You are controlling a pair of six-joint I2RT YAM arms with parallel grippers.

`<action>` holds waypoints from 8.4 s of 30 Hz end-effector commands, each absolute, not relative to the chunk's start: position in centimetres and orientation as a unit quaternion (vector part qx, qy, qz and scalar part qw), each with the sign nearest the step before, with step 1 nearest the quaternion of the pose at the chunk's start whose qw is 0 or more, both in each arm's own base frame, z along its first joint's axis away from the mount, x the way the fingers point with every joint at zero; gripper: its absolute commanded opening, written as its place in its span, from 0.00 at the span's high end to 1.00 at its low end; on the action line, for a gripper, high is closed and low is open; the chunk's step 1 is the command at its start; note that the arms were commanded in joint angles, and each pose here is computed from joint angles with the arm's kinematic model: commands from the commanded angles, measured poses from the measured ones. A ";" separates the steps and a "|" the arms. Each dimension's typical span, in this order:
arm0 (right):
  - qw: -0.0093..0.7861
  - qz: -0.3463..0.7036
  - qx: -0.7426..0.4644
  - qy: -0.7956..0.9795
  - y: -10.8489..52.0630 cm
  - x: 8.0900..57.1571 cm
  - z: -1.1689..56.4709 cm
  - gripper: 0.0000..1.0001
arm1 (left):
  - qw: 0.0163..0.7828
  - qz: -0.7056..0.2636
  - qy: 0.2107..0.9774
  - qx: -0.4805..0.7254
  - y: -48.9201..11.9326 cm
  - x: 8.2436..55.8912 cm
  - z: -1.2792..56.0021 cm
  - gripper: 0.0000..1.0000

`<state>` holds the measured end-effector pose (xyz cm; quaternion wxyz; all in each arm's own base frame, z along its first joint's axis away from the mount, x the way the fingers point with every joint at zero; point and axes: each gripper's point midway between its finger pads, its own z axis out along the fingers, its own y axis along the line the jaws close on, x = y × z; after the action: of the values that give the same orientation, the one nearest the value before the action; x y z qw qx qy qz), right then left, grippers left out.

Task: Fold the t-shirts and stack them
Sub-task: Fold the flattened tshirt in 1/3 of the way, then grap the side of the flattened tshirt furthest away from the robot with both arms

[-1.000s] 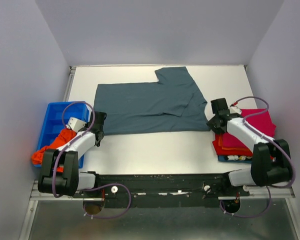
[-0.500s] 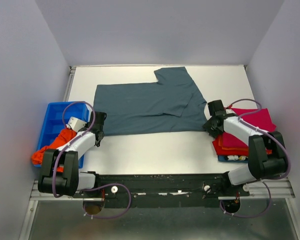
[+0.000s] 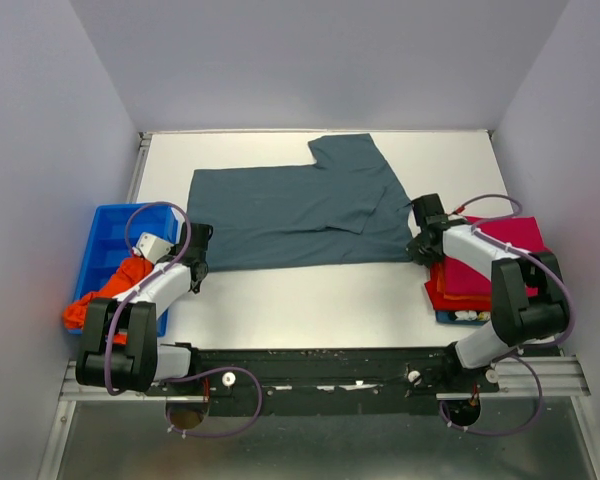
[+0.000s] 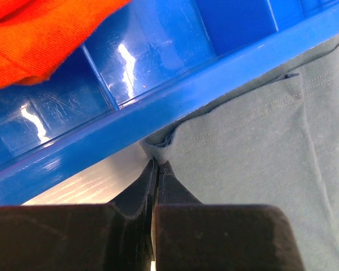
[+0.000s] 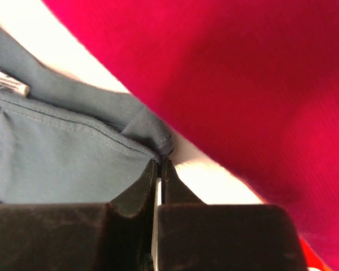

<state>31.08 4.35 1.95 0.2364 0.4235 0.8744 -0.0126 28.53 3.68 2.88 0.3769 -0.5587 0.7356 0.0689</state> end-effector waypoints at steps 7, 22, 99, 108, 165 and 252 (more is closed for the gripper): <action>0.277 -0.038 0.426 0.860 2.9 31.2 4.3 0.99 | 0.399 0.078 0.729 -0.551 4.5 29.2 4.8 1.00; 0.466 0.155 0.331 0.806 6.9 38.3 26.2 0.99 | 0.477 0.011 0.672 -0.567 4.4 33.3 18.1 1.00; 0.423 0.139 0.190 0.875 11.5 54.9 16.9 0.49 | 0.406 0.068 0.843 -0.345 4.3 53.3 7.1 0.39; 0.412 0.152 0.181 0.880 12.6 57.3 15.1 0.47 | 0.338 0.083 0.861 -0.371 6.3 54.6 4.8 0.41; 0.314 0.236 0.279 0.876 11.5 64.8 3.8 0.48 | 0.295 -0.038 0.902 -0.314 0.6 52.2 0.7 1.00; 0.356 0.181 0.182 0.899 9.1 52.0 16.8 0.99 | 0.446 -0.008 0.852 -0.274 4.8 50.6 11.4 1.00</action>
<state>52.51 10.05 14.66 0.3347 0.1831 0.9074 0.1763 50.32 4.46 8.78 0.4061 -0.2781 0.8703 -0.0157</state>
